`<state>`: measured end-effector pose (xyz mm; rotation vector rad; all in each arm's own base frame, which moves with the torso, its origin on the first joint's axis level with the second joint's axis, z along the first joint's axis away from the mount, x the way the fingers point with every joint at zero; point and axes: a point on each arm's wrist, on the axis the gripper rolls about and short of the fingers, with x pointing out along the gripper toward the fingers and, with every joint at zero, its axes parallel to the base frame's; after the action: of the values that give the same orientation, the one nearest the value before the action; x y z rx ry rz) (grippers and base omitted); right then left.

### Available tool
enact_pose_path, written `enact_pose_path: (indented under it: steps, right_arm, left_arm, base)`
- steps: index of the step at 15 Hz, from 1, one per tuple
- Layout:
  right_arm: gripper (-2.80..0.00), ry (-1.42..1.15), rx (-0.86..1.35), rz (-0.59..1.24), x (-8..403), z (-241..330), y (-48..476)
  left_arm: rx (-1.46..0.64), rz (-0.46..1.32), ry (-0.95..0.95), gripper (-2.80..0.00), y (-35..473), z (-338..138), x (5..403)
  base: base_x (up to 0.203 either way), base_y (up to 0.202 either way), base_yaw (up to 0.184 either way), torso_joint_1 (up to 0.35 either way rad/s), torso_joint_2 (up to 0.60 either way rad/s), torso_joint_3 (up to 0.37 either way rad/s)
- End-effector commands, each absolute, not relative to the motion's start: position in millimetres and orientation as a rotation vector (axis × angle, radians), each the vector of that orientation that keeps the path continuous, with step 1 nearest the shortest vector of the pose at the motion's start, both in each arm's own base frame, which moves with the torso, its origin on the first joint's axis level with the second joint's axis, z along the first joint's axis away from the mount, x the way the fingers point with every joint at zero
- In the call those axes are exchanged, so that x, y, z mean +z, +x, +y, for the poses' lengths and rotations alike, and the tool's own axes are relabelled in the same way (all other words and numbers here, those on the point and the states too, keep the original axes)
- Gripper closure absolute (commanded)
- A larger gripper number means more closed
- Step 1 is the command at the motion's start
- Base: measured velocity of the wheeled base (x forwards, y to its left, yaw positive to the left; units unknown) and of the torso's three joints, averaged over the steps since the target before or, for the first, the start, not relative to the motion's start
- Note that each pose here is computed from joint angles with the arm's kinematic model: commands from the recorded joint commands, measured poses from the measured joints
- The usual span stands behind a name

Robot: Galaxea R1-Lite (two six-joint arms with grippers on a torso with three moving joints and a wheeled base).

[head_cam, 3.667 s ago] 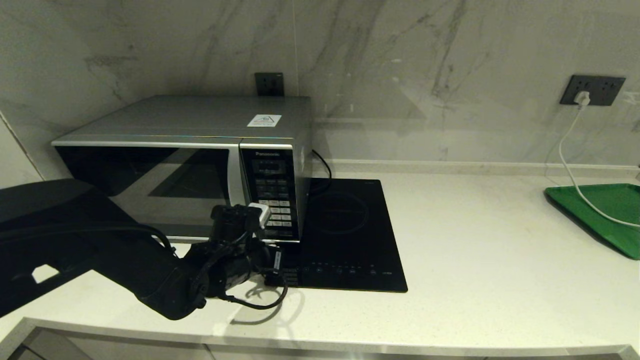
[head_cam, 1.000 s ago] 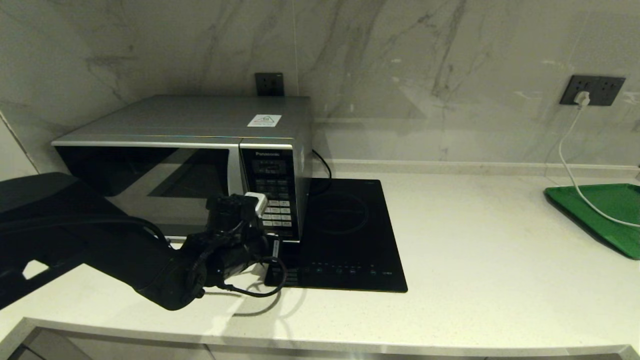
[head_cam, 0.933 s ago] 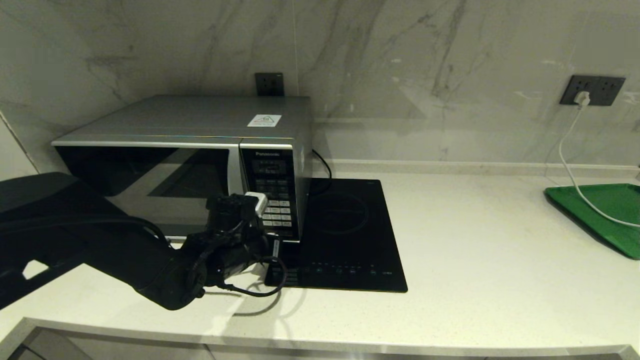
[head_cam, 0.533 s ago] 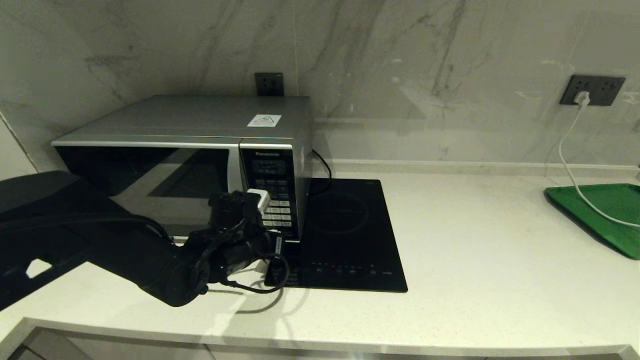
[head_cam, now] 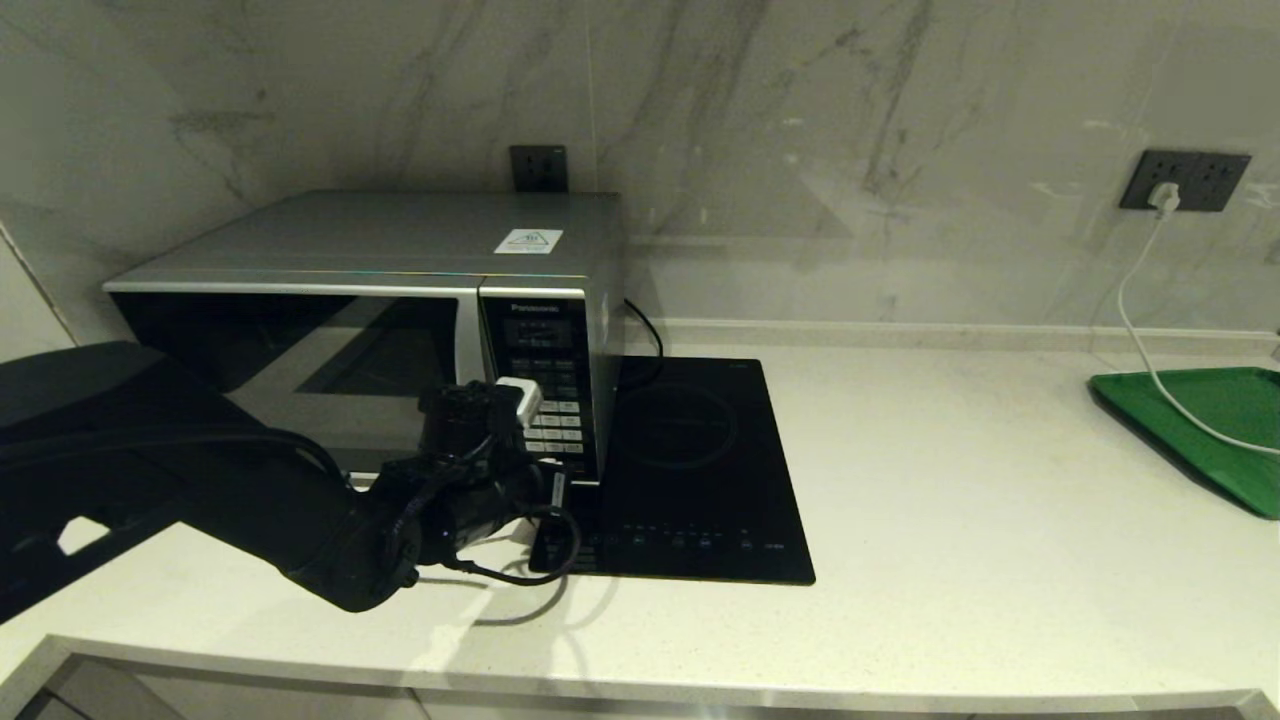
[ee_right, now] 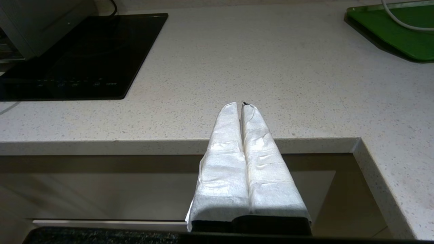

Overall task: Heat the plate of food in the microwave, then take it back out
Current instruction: Open the microwave oven

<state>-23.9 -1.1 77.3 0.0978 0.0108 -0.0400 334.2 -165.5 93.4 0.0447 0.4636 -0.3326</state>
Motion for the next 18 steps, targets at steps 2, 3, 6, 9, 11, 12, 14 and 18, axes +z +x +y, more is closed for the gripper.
enact_pose_path:
  steps: [2,3,6,9,11,12,14,18]
  right_arm:
    - [0.0,0.098,-0.04,0.011,77,-1,-24]
    - [0.0,0.098,-0.041,0.012,77,-1,-24]
    - [0.0,0.098,-0.04,0.01,77,-1,-24]
    - [0.0,0.098,-0.04,0.011,77,-1,-24]
    - [0.0,0.098,-0.04,0.01,77,-1,-24]
    - [0.0,0.098,-0.04,0.011,77,-1,-24]
    - [0.0,0.098,-0.041,0.012,77,-1,-24]
    - [0.0,0.098,-0.04,0.01,77,-1,-24]
  left_arm:
    - [-0.331,0.455,0.042,0.0,334,-165,96]
    - [-0.331,0.452,0.041,0.0,334,-165,97]
    - [-0.333,0.452,0.05,0.0,332,-165,97]
    - [-0.341,0.478,0.057,0.0,321,-165,94]
    - [-0.361,0.518,0.073,0.0,303,-166,88]
    - [-0.375,0.531,0.078,0.0,290,-167,88]
    - [-0.393,0.517,0.077,0.0,265,-170,99]
    - [-0.405,0.41,0.06,0.0,220,-153,138]
  base:
    - [0.0,0.0,0.0,0.0,0.0,0.0]
    - [0.0,0.0,0.0,0.0,0.0,0.0]
    - [0.0,0.0,0.0,0.0,0.0,0.0]
    - [0.0,0.0,0.0,0.0,0.0,0.0]
    - [0.0,0.0,0.0,0.0,0.0,0.0]
    - [0.0,0.0,0.0,0.0,0.0,0.0]
    - [0.0,0.0,0.0,0.0,0.0,0.0]
    - [0.0,0.0,0.0,0.0,0.0,0.0]
